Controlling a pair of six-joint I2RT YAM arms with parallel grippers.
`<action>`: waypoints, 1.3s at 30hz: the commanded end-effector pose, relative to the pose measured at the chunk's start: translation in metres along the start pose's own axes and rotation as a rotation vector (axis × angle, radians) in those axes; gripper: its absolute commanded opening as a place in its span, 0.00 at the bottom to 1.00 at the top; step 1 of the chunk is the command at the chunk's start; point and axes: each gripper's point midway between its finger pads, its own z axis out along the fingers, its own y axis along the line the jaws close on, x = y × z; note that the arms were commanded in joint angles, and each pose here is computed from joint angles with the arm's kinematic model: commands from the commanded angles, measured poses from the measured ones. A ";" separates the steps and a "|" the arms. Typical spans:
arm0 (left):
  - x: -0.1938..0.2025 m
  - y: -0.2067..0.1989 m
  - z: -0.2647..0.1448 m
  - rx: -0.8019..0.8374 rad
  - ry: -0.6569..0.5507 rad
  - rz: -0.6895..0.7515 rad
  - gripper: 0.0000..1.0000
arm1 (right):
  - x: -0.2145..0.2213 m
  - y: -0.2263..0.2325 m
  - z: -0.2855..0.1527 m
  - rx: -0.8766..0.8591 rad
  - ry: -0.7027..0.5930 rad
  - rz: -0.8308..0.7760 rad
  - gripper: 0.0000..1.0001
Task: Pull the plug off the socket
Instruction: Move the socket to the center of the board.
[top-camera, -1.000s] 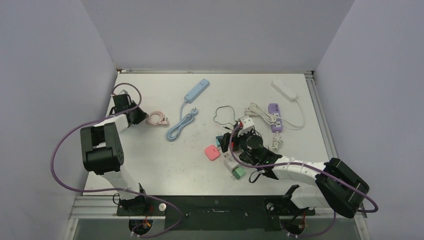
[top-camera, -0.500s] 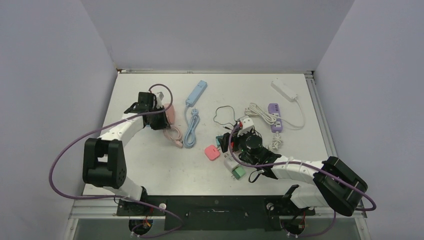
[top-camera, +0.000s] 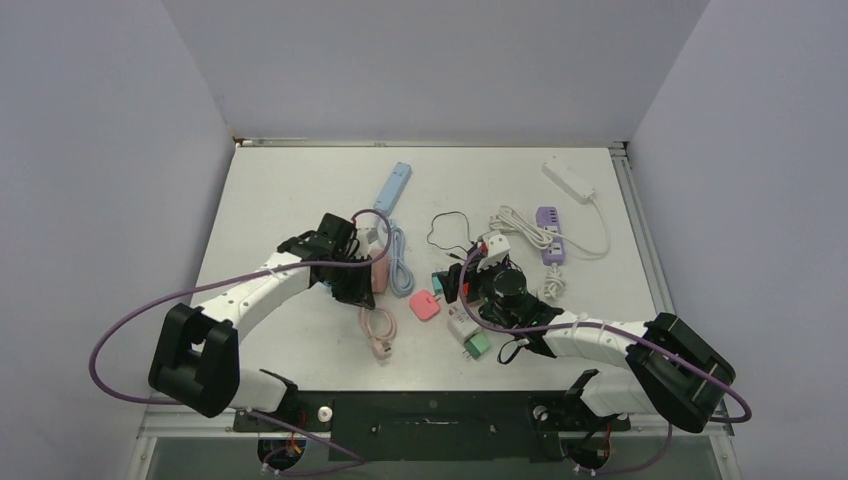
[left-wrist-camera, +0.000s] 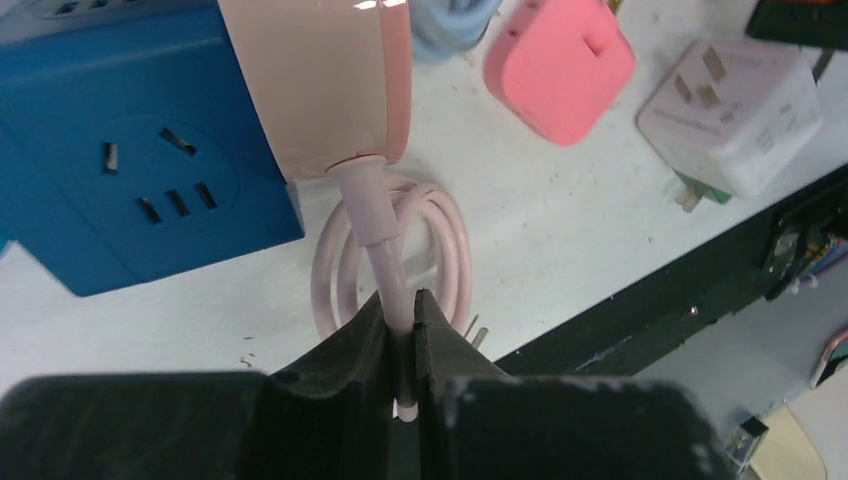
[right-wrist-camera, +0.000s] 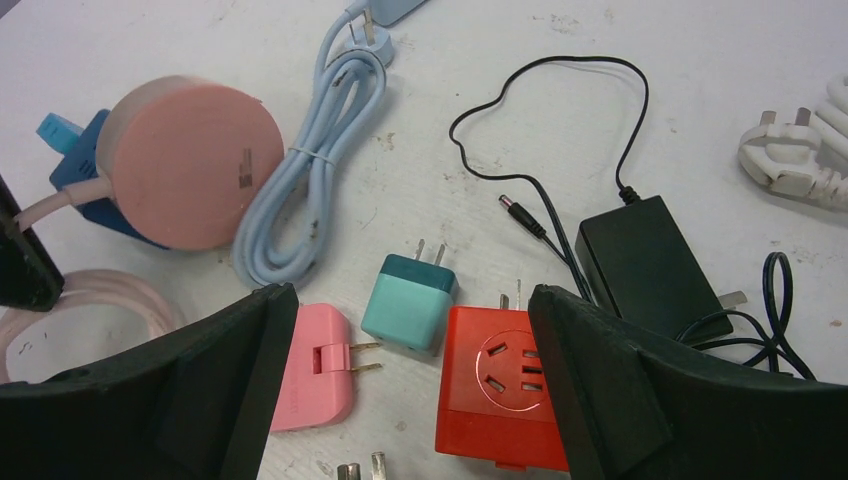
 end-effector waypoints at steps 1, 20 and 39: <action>0.009 -0.023 -0.013 0.080 -0.026 -0.024 0.10 | -0.014 -0.001 0.001 0.008 -0.058 0.029 0.90; -0.060 -0.004 -0.055 0.270 -0.499 -0.392 0.96 | -0.019 -0.004 -0.002 0.012 -0.076 0.037 0.90; -0.125 0.092 -0.130 -0.029 -0.803 -0.333 0.96 | -0.040 0.099 0.042 0.098 0.106 0.339 0.92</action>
